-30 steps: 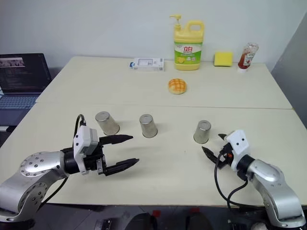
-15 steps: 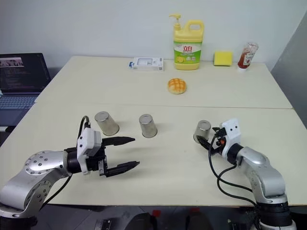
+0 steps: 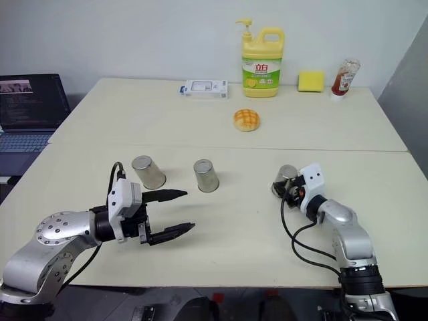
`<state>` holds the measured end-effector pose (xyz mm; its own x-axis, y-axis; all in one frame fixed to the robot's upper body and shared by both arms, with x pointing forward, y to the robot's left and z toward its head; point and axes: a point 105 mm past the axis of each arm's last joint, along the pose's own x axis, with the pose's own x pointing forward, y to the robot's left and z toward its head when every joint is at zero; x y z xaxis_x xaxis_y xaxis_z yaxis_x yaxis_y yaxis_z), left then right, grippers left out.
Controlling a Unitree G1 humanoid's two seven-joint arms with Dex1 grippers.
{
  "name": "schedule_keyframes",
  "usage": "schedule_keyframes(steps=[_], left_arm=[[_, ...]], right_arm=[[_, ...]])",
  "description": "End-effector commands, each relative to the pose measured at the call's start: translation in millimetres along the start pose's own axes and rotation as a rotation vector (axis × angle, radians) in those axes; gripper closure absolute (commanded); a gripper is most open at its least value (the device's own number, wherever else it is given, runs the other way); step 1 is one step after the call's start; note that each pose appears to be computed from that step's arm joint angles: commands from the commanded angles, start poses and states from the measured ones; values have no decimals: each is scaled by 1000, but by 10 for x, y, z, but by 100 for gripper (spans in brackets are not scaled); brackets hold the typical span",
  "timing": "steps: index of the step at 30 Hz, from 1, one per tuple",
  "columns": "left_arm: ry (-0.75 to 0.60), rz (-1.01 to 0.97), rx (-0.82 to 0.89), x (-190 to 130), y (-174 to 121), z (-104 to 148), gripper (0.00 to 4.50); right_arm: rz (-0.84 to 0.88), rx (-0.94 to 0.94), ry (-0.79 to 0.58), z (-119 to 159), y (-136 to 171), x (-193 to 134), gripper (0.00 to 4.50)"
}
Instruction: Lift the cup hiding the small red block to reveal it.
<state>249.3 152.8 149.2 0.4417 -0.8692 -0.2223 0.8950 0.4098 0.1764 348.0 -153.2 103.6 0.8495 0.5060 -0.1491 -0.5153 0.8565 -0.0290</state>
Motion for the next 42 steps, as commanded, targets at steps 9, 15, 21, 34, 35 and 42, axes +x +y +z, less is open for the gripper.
schedule_keyframes(steps=[9, 15, 21, 34, 35, 42], left_arm=[[-30, -10, 29, 65, -51, 115, 0], [-37, -17, 35, 103, -31, 155, 0], [-43, 3, 31, 86, -19, 178, 0], [156, 274, 35, -381, 130, -112, 0], [167, 297, 32, -423, 153, -135, 0], [193, 368, 15, -616, 202, -199, 0]], right_arm=[[-174, -105, -73, 402, -482, -318, 179], [-262, -101, 69, 7, -748, -376, 179], [-283, -32, 70, -70, -783, -394, 39], [-215, -249, -227, 851, -497, -918, 5], [-134, -264, -196, 804, -370, -934, 5], [193, -274, 9, 462, 167, -1113, 5]])
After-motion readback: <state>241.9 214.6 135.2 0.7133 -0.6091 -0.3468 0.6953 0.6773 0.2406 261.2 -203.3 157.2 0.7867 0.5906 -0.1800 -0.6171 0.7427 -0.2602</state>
